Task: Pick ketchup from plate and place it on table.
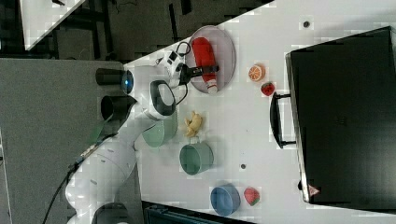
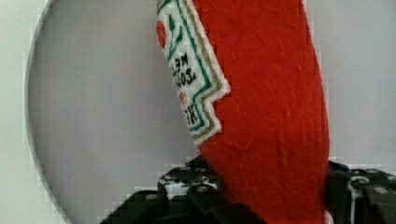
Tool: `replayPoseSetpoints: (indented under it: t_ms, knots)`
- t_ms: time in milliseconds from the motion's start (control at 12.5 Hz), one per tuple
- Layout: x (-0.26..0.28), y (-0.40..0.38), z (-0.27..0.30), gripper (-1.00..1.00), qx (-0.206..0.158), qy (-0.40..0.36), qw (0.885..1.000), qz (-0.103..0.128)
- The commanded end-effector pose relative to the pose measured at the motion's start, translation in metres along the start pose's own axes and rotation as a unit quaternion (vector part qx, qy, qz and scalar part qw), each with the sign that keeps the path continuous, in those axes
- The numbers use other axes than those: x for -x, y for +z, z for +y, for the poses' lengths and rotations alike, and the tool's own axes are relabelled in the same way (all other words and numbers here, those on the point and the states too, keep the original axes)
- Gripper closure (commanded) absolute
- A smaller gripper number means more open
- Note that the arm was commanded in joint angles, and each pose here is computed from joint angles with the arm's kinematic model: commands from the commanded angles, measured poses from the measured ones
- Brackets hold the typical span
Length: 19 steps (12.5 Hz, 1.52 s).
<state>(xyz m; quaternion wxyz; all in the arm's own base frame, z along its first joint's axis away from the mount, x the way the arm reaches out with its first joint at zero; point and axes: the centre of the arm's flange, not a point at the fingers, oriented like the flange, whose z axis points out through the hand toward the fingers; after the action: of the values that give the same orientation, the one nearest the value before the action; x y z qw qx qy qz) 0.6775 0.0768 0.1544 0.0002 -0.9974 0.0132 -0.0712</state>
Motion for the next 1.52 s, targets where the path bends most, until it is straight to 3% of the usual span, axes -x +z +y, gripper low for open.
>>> replayPoseSetpoints:
  t_ms: [80, 240, 480, 880, 1520]
  knots:
    - [-0.047, -0.128, 0.027, -0.24, 0.009, 0.021, 0.997, 0.073]
    - [-0.046, -0.175, 0.039, -0.24, 0.011, 0.047, 0.998, 0.049]
    - [-0.035, -0.238, 0.059, -0.24, -0.018, 0.106, 0.994, 0.004]
    - [0.012, -0.296, 0.107, -0.24, 0.011, 0.143, 0.988, -0.061]
    - [0.105, -0.265, 0.149, -0.24, 0.027, 0.185, 0.977, -0.1]
